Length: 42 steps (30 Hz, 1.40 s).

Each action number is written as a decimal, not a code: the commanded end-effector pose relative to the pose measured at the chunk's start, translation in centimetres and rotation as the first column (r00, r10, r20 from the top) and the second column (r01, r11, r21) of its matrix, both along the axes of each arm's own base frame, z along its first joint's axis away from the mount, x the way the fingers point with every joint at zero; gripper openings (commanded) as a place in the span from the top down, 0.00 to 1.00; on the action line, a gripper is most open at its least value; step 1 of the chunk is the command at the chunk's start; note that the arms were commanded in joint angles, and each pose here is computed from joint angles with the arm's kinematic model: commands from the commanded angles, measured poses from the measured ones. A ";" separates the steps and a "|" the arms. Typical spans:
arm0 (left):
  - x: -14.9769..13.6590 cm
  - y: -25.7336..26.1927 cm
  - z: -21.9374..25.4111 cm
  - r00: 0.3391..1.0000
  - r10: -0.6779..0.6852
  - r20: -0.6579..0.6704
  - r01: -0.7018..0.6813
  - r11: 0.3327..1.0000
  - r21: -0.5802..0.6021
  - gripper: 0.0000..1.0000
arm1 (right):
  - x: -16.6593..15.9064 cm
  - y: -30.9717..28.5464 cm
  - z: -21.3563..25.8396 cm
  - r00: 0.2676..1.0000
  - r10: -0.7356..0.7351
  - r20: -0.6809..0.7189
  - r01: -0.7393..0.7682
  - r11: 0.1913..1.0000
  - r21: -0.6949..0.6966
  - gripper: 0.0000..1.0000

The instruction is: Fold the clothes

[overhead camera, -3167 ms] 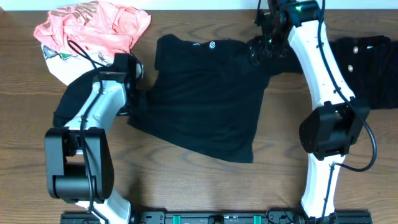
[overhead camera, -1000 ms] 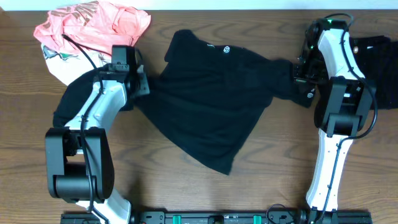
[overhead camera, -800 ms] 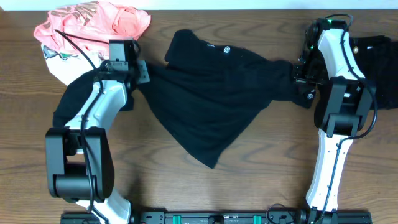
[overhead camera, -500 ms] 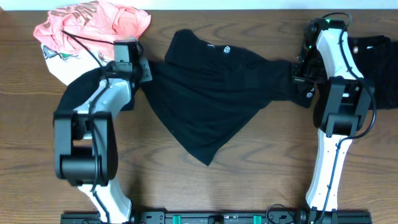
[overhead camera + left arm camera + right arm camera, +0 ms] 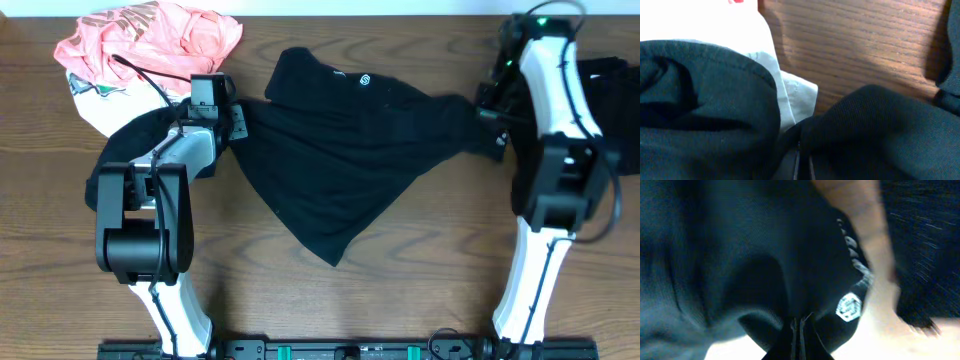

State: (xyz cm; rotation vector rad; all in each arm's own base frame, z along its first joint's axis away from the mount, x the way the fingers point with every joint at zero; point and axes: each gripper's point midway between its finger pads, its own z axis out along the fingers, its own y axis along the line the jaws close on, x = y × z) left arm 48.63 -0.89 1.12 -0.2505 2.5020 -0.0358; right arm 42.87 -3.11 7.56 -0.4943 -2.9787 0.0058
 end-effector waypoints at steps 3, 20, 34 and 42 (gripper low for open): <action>0.1 0.1 0.0 1.000 -0.004 -0.005 0.004 1.000 0.011 0.94 | -1.7 0.1 8.3 0.991 0.004 0.132 0.003 0.999 -0.053 0.99; 0.8 -0.3 0.5 0.999 -0.020 0.030 0.020 1.000 0.018 0.94 | -11.4 -0.2 7.4 0.999 -0.012 -0.034 0.005 0.983 -0.183 0.99; 0.8 -2.5 0.7 0.997 -0.064 0.039 0.064 0.998 0.017 0.94 | -17.7 0.4 8.5 0.991 -0.044 0.125 0.062 0.988 -0.142 0.99; -1.5 -4.2 -0.8 0.992 -0.104 -0.071 0.105 0.994 0.020 0.94 | -19.6 0.5 7.3 0.996 -0.043 0.080 0.054 0.988 -0.145 0.99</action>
